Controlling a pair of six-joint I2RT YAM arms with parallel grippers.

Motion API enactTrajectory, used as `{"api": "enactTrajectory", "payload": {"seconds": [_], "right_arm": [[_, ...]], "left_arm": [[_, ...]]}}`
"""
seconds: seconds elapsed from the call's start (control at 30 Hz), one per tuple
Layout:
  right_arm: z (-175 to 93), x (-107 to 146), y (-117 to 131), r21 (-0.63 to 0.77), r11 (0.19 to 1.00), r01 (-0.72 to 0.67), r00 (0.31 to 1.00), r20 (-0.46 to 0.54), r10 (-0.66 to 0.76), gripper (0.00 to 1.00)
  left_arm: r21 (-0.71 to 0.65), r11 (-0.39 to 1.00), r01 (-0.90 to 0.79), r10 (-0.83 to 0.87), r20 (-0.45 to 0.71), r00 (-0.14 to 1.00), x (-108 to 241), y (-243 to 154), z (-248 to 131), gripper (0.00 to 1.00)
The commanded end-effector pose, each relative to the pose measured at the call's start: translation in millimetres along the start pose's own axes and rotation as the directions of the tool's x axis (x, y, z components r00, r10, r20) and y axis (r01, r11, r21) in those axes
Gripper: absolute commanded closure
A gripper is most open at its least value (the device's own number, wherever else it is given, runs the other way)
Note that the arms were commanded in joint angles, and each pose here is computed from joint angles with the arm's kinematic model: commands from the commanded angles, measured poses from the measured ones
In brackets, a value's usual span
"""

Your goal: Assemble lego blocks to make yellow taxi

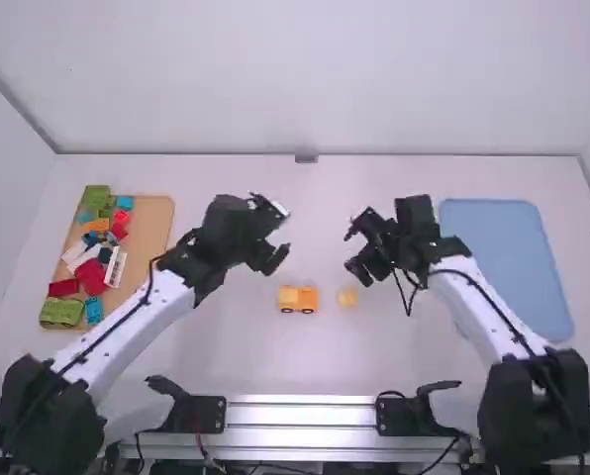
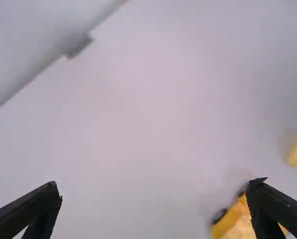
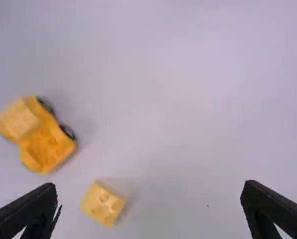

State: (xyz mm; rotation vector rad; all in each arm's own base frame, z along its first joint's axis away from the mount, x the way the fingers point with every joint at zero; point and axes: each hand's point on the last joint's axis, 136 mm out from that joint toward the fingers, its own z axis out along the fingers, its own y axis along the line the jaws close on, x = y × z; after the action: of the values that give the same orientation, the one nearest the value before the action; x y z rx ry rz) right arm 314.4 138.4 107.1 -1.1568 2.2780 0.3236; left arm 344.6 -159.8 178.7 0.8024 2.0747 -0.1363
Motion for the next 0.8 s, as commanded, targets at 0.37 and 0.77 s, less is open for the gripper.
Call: {"api": "enactTrajectory", "payload": {"seconds": [0.37, 0.77], "right_arm": [[38, 48, 30, -0.255, 0.864, 0.433, 0.817, -0.294, -0.496, 0.02], [76, 86, 68, -0.392, 0.797, 0.46, 0.757, -0.297, -0.582, 0.02]], "left_arm": [[-0.433, 0.837, 0.335, -0.309, 0.131, 0.942, 45, 83, -60, 0.01], [-0.447, 0.829, 0.337, -0.319, 0.117, 0.94, 50, 85, -56, 0.01]]}}
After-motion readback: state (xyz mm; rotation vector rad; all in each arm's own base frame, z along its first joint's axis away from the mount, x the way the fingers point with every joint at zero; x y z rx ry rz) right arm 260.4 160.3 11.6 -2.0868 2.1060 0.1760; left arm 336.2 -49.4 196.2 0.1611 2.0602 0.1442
